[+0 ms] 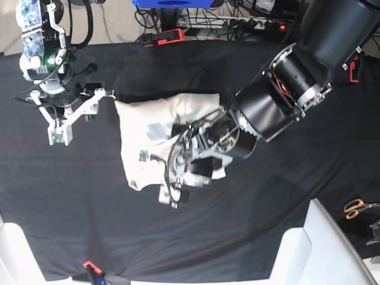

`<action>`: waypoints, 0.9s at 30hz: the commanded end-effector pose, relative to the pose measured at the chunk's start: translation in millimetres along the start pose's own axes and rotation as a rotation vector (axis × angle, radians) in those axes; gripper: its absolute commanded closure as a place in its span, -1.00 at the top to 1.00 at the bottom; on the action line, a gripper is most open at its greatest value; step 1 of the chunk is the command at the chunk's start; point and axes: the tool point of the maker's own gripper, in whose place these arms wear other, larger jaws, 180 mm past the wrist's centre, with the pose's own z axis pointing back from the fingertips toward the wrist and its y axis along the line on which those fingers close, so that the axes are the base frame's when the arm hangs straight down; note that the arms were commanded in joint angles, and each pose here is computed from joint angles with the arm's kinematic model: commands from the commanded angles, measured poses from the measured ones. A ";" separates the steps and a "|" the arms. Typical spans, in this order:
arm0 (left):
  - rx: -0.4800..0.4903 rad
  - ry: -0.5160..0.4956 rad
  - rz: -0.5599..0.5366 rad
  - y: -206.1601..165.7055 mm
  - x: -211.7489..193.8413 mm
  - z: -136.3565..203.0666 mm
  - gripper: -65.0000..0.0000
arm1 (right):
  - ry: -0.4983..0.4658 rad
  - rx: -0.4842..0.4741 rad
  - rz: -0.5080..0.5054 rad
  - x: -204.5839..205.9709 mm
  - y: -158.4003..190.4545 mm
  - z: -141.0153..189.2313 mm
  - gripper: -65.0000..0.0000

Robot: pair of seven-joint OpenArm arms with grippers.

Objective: Fold the T-shirt properly
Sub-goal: 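Pull the shirt with the left gripper, rotating and folding it over, then release the left gripper and lift it from the folded shirt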

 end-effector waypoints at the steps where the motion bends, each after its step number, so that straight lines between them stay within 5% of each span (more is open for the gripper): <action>1: 0.087 -0.020 -0.015 38.3 9.9 14.0 1.00 | -0.040 -0.005 0.005 10.8 -1.5 2.1 -0.08; 5: 0.211 -0.102 0.028 83.0 29.3 46.8 1.00 | -0.039 -0.002 0.003 10.6 -0.2 2.1 -0.08; 9: 0.338 -0.074 0.116 111.0 28.4 88.4 0.93 | -0.039 -0.002 0.003 10.6 -0.2 2.1 -0.08; 11: 0.357 -0.069 0.149 98.8 25.7 100.4 0.54 | -0.039 -0.002 0.003 10.6 -0.2 2.1 -0.08; 15: 0.314 -0.123 0.227 37.8 24.5 107.3 -1.00 | -0.038 -0.001 0.005 10.0 0.0 2.2 -0.08; 27: 0.122 -0.198 0.465 -71.5 3.2 76.3 -1.00 | -0.033 -0.001 0.003 8.0 -0.1 2.4 -0.08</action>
